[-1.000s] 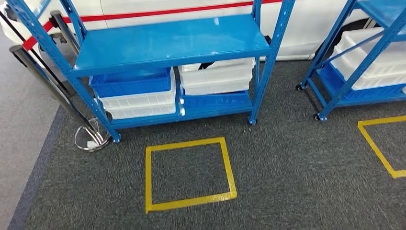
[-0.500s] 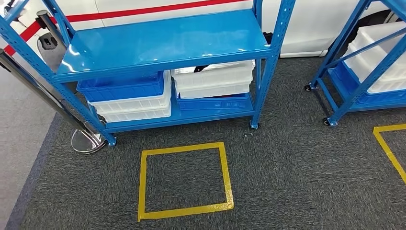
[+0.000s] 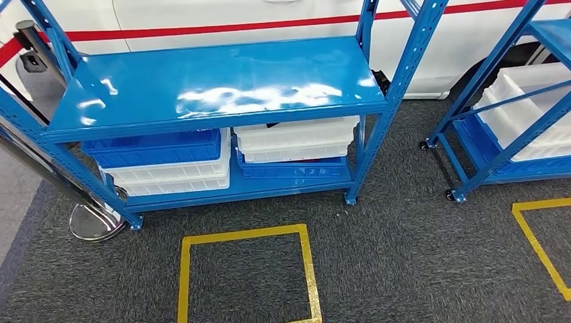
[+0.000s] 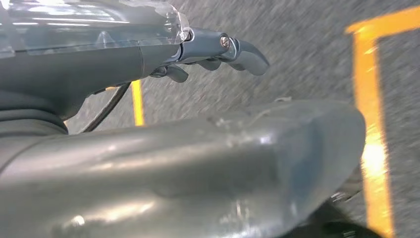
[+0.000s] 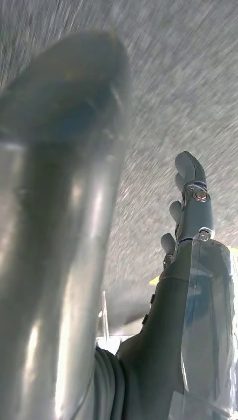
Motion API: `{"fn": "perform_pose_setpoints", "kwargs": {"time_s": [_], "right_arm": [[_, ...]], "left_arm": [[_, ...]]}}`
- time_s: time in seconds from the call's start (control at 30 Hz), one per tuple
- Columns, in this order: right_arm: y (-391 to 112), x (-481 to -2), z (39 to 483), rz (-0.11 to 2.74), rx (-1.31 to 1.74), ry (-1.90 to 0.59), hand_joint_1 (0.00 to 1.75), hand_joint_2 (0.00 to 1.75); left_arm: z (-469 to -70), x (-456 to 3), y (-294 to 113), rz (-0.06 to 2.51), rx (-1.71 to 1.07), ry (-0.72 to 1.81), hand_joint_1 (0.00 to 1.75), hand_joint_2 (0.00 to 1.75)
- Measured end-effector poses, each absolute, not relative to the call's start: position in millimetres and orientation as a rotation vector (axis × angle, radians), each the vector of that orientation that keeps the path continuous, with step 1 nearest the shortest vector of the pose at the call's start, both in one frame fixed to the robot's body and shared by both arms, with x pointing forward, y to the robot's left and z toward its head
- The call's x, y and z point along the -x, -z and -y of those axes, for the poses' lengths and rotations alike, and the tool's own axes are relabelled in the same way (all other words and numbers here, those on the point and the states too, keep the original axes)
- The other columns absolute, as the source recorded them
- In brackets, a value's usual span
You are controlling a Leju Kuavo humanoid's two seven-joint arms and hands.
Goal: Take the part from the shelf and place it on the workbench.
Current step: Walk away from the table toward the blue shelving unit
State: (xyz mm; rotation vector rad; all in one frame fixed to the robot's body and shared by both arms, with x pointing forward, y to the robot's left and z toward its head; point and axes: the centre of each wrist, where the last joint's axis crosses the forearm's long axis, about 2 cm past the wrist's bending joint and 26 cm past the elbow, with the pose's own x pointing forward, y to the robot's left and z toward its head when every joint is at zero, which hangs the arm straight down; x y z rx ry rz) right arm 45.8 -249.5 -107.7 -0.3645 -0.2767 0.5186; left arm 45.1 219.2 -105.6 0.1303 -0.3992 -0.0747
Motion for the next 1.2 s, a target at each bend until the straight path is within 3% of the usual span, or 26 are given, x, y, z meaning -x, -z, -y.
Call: {"fn": "perform_pose_setpoints", "kwargs": {"time_s": [1.2], "right_arm": [[109,-41,253,0.268,0.359,-0.533,0.00,0.00]], "left_arm": [[-216,-43,105,0.392,-0.120,0.078,0.00,0.00]]}}
